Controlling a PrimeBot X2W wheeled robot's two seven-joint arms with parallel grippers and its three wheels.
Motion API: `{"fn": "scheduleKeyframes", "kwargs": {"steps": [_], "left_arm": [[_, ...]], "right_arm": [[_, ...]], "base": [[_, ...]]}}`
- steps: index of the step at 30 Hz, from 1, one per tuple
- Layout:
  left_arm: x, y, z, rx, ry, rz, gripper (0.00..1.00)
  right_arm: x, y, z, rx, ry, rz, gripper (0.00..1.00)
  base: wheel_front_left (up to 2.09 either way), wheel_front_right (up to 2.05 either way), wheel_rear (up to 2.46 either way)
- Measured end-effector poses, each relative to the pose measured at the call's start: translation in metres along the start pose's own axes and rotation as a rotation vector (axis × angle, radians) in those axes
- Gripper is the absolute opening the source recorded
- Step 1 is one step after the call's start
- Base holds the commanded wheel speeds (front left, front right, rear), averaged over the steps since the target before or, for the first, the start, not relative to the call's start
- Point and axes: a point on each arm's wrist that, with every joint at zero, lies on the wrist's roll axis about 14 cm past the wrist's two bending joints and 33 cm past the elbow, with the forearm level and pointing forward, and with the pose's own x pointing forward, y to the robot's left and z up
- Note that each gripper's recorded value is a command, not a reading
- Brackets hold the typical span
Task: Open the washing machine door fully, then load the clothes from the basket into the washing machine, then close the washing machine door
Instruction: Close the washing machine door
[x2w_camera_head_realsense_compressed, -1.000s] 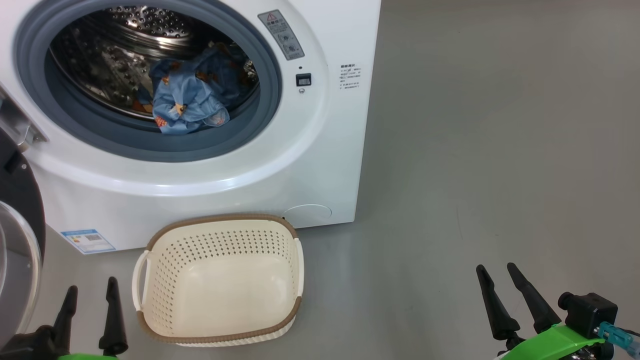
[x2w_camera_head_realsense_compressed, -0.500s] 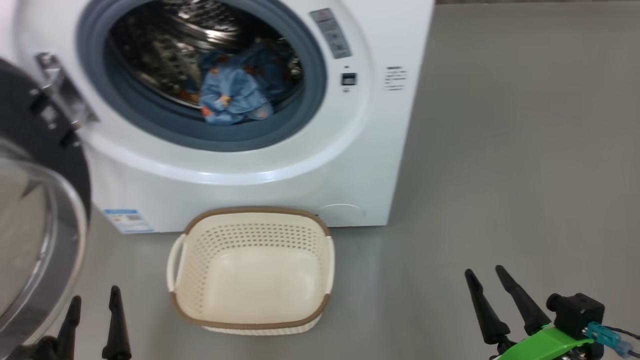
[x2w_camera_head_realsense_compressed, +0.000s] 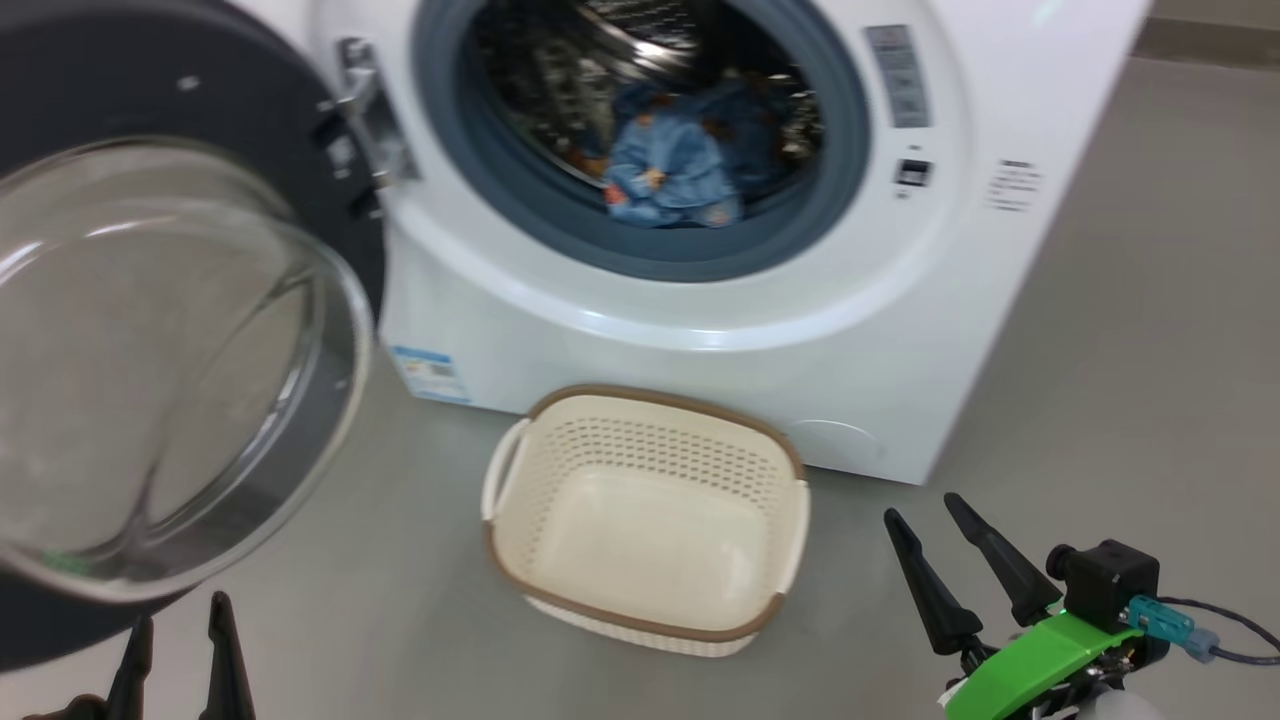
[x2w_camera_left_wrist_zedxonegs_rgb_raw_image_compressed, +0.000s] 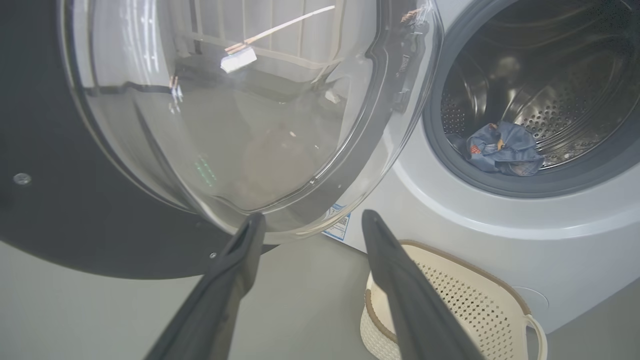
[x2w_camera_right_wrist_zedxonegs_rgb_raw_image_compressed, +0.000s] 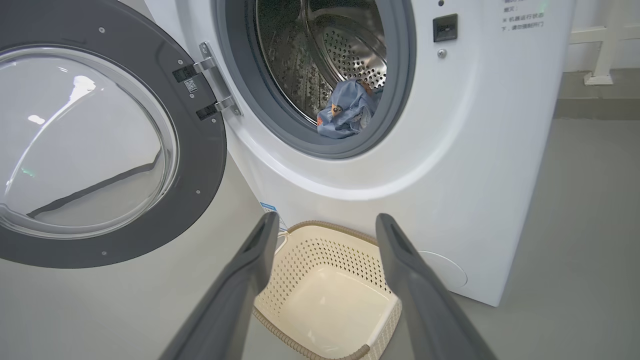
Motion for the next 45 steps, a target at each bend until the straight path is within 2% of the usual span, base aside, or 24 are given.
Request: {"fn": "scheduleKeyframes", "kwargs": {"steps": [7,18,36,37,39,40,41,42,45], "left_arm": [[-0.026,0.039,0.009,-0.008,-0.028,0.126,1.0],[-0.068,0.081,0.013,-0.019,-0.051,0.271,1.0],[-0.074,0.09,0.021,-0.054,-0.088,0.308,1.0],[-0.074,0.091,0.024,-0.065,-0.102,0.313,0.93],[-0.072,0.094,0.034,-0.086,-0.137,0.323,0.52],[-0.071,0.095,0.041,-0.085,-0.158,0.324,0.4],[-0.069,0.097,0.05,-0.091,-0.186,0.326,0.04],[-0.067,0.1,0.061,-0.099,-0.22,0.328,0.0],[-0.061,0.113,0.1,-0.085,-0.326,0.325,0.0]], "right_arm": [[0.029,0.04,-0.008,0.002,0.031,0.138,1.0],[0.041,0.087,-0.023,-0.018,0.083,0.283,1.0],[0.042,0.093,-0.029,-0.056,0.108,0.319,1.0],[0.042,0.092,-0.03,-0.056,0.111,0.319,1.0],[0.043,0.092,-0.032,-0.055,0.115,0.319,1.0],[0.043,0.092,-0.033,-0.055,0.117,0.319,1.0],[0.043,0.091,-0.034,-0.055,0.119,0.32,1.0],[0.043,0.091,-0.035,-0.054,0.121,0.32,1.0],[0.046,0.09,-0.036,-0.054,0.124,0.322,1.0]], "base": [[0.0,0.0,0.0],[0.0,0.0,0.0],[0.0,0.0,0.0],[0.0,0.0,0.0],[0.0,0.0,0.0],[0.0,0.0,0.0],[0.0,0.0,0.0],[0.0,0.0,0.0],[0.0,0.0,0.0]]}}
